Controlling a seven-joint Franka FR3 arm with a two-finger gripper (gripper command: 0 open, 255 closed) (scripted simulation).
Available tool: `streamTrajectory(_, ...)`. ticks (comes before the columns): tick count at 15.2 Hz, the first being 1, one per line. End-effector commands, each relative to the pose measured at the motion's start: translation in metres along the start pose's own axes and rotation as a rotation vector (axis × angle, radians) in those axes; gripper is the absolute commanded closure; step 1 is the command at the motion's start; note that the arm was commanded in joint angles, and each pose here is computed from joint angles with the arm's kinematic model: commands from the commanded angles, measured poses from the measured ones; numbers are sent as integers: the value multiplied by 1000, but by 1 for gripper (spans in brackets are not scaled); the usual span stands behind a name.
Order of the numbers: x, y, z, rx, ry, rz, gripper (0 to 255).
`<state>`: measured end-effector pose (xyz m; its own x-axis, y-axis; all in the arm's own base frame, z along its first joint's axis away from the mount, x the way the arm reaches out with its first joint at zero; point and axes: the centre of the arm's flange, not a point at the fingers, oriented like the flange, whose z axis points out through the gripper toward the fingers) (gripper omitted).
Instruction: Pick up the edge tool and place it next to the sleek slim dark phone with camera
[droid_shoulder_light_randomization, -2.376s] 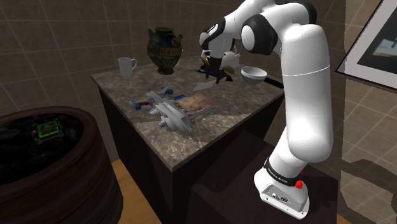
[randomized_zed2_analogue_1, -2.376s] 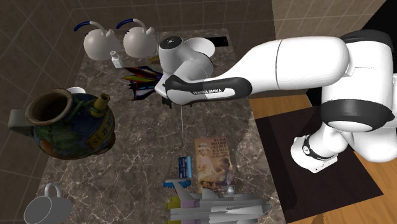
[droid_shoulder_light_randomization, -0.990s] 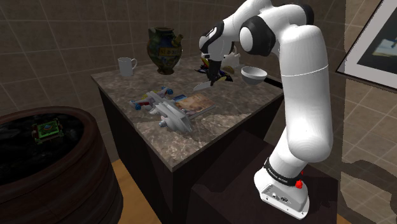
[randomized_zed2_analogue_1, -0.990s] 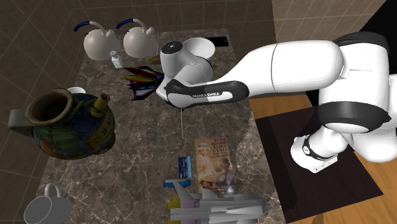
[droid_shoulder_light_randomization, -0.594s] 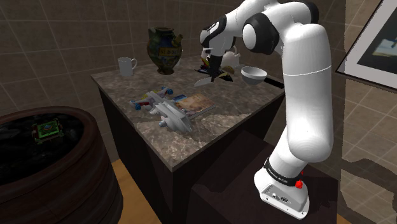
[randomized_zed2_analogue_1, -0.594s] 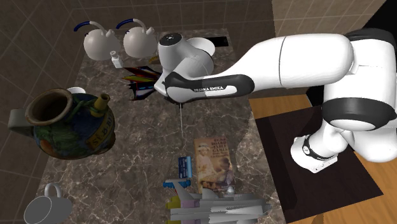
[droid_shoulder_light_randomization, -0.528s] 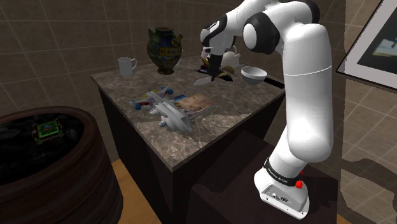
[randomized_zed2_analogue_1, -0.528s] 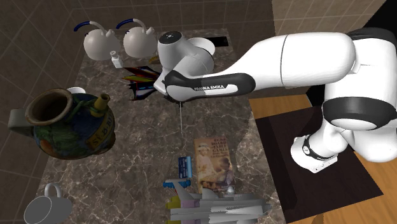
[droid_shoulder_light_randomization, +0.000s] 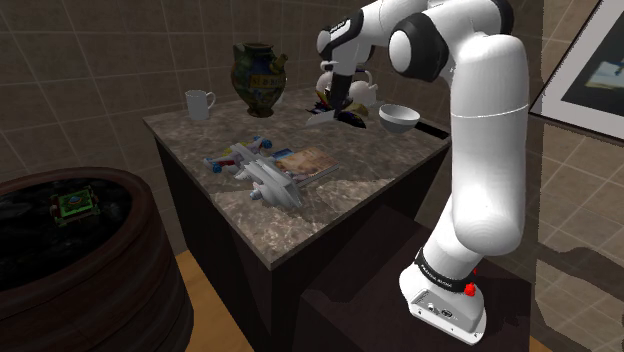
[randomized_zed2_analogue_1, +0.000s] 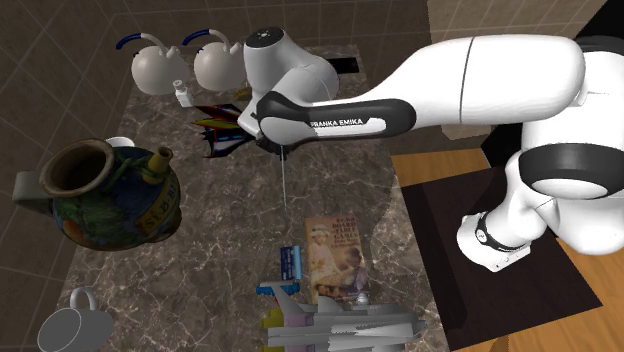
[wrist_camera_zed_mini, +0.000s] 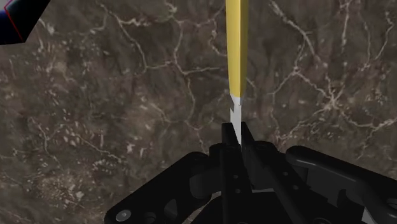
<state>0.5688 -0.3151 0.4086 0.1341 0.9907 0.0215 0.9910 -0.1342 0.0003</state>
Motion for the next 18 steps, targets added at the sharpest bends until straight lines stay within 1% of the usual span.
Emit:
streamTrajectory(1, 1, 0, -11, 0, 0, 0, 255)
streamTrajectory(7, 1, 0, -39, 0, 0, 0, 255)
streamTrajectory(18, -109, -94, -42, 0, 0, 0, 255)
